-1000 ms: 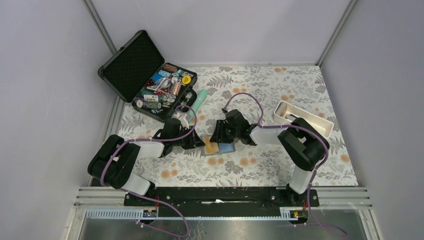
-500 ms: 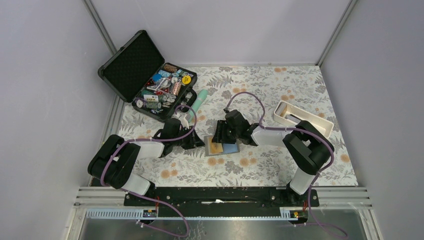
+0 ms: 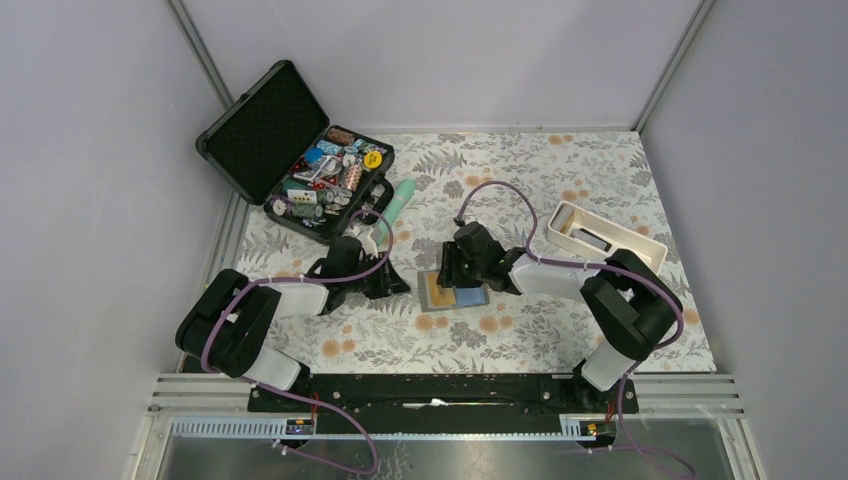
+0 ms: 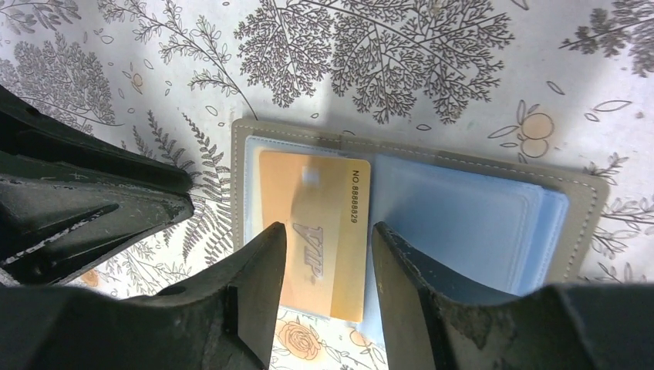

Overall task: Put the credit cards into the card holder
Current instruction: Insert the credit card into the card holder.

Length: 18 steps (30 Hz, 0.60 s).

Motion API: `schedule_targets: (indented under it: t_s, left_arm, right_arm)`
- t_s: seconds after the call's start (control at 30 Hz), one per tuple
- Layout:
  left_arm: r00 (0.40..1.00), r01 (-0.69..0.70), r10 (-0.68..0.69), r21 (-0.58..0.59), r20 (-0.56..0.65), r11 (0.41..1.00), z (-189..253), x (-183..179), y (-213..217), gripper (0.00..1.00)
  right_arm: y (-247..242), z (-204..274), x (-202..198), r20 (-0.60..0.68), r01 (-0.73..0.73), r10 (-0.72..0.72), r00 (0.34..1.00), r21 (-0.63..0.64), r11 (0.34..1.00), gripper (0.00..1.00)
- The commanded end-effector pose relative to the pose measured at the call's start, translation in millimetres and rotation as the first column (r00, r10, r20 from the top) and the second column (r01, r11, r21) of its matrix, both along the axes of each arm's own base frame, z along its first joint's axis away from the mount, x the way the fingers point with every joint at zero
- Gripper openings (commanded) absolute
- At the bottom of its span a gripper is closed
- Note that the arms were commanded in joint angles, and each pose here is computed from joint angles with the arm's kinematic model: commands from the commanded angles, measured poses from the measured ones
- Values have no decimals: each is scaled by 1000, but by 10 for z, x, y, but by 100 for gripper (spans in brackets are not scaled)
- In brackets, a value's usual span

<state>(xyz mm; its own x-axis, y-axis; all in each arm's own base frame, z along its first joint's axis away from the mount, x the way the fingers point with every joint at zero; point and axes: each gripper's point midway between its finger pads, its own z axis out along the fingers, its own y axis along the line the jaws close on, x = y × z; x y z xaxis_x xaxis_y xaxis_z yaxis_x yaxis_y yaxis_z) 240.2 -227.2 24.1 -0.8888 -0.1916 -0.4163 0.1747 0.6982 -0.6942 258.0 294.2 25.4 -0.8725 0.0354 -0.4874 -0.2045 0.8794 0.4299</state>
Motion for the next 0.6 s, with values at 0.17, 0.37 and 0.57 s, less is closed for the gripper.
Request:
schedule_targets:
  t_s: [0.17,0.37,0.57]
  left_arm:
    - [998,4,-1,-55,57,998,202,53,-71,28]
    - [998,4,2,-97,60,995,291,25,-159,28]
    - [998,13,-6,-128,57,992,311,11,-280,30]
  right_arm:
    - [-206,169,47,102,-6,18,995,-123,992,55]
    - [-136,132,-96,28,-18,20,999,-66,998,51]
    - [-79,77,-162,-7,-36,36,999,-37,999,49]
